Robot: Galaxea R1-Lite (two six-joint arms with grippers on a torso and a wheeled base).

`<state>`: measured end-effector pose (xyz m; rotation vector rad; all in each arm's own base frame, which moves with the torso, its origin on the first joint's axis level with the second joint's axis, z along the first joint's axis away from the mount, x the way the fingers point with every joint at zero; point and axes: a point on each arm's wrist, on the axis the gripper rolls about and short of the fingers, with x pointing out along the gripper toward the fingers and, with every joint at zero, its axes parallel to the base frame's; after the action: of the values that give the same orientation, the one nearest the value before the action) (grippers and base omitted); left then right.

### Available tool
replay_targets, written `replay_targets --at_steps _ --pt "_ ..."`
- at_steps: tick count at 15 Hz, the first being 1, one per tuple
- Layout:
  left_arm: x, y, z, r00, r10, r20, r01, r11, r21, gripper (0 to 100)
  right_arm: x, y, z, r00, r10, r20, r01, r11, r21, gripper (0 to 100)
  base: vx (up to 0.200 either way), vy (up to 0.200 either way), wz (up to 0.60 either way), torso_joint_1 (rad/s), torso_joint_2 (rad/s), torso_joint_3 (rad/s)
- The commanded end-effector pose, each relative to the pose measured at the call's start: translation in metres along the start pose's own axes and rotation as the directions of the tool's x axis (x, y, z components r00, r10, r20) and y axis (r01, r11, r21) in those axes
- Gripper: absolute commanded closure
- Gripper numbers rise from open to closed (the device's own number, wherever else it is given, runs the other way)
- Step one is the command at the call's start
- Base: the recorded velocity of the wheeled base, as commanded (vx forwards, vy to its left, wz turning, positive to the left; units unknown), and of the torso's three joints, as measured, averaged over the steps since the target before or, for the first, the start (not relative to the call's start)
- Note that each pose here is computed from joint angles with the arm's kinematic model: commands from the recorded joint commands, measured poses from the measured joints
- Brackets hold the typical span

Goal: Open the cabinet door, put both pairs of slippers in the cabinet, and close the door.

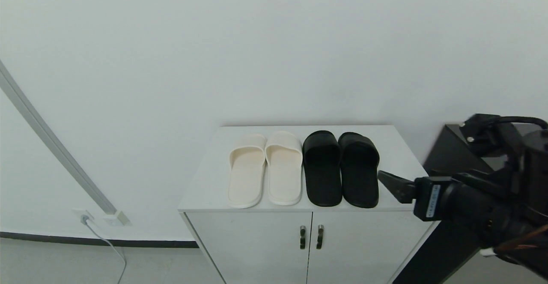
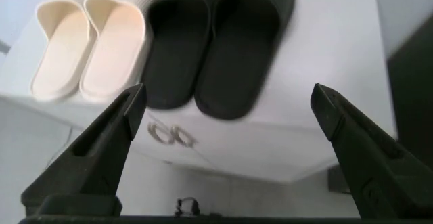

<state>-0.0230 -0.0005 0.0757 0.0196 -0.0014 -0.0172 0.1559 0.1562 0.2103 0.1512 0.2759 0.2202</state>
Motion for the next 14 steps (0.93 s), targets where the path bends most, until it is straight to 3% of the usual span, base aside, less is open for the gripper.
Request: replay_targets --at_steps 1,7,14 --pt "0.0 0.0 0.0 1.0 -0.001 -0.003 0.001 1.0 -0.001 100 0.046 0.029 -0.017 0.998 -0.052 -0.032 0.051 0.998 -0.037 0 0.0 0.0 0.0 0.0 0.0 0.0" --pt "0.0 0.0 0.0 1.0 -0.001 -0.003 0.001 1.0 0.0 100 0.12 0.064 -0.044 0.984 -0.177 0.027 0.178 0.983 -0.034 0 0.0 0.0 0.0 0.0 0.0 0.0" --pt "0.0 0.0 0.0 1.0 -0.001 -0.003 0.001 1.0 -0.001 100 0.188 0.052 -0.049 0.952 -0.301 0.046 0.302 0.953 -0.014 0 0.0 0.0 0.0 0.0 0.0 0.0"
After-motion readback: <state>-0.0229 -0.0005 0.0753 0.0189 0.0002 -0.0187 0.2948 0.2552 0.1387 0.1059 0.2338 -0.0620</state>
